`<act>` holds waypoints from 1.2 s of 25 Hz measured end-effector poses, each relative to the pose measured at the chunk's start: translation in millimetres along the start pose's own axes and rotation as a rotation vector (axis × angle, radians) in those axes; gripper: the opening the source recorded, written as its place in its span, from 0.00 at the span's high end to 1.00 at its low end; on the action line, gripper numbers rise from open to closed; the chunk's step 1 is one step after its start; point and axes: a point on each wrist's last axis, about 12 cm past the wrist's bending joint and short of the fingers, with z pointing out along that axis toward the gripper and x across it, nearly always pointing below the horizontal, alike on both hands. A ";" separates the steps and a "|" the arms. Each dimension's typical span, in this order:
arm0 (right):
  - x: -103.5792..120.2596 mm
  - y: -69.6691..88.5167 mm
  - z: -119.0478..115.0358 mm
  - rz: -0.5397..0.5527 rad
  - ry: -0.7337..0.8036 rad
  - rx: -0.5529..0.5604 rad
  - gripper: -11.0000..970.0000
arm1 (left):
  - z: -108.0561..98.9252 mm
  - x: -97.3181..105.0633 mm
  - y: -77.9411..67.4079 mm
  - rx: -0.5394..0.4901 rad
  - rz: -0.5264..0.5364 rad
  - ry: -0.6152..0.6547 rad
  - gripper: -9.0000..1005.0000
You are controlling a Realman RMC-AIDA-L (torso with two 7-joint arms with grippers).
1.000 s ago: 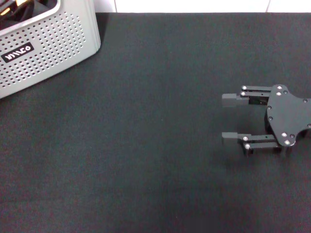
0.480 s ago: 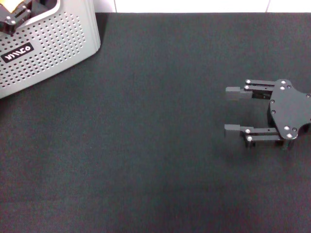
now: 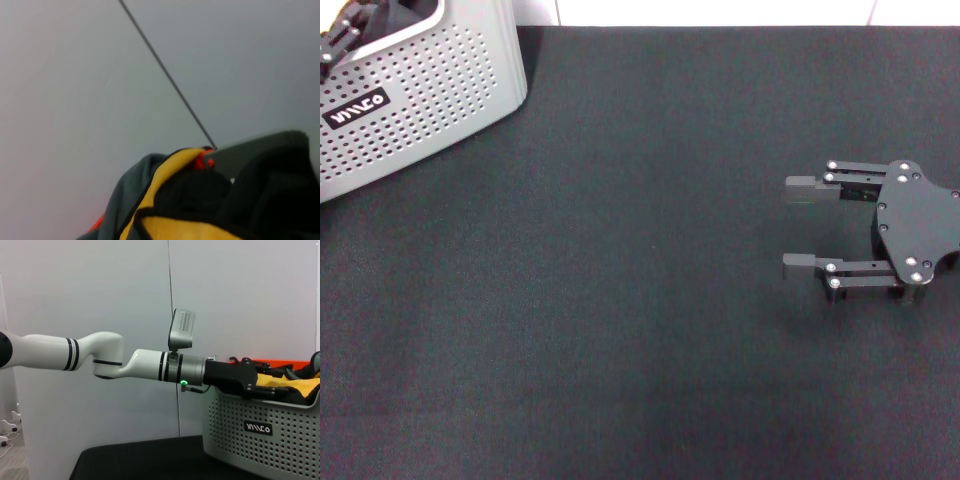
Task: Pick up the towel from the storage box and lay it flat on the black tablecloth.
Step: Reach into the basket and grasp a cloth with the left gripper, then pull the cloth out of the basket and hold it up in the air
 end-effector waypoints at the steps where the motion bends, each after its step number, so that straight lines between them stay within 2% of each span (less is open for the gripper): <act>1: 0.0 0.0 -0.1 -0.001 0.000 0.000 0.25 | 0.3 -1.3 -0.3 0.003 0.005 -0.003 0.40; 13: 3.2 1.6 -2.0 0.013 -0.004 0.010 0.25 | 6.8 -9.2 -5.4 0.037 0.038 -0.021 0.40; 19: 3.0 1.9 -2.9 0.010 -0.008 0.010 0.25 | 7.2 -9.0 -3.7 0.032 0.049 -0.016 0.61; 24: 3.2 2.4 -3.3 0.006 -0.009 0.009 0.25 | 7.6 -6.2 -3.6 0.023 0.056 -0.001 0.83; 27: 3.2 2.4 -3.3 0.005 -0.009 0.009 0.25 | 7.7 -6.1 -4.0 0.025 0.065 -0.001 0.90; 30: 3.2 2.5 -3.3 0.005 -0.009 0.009 0.25 | 7.9 -6.2 -5.0 0.029 0.074 -0.003 0.91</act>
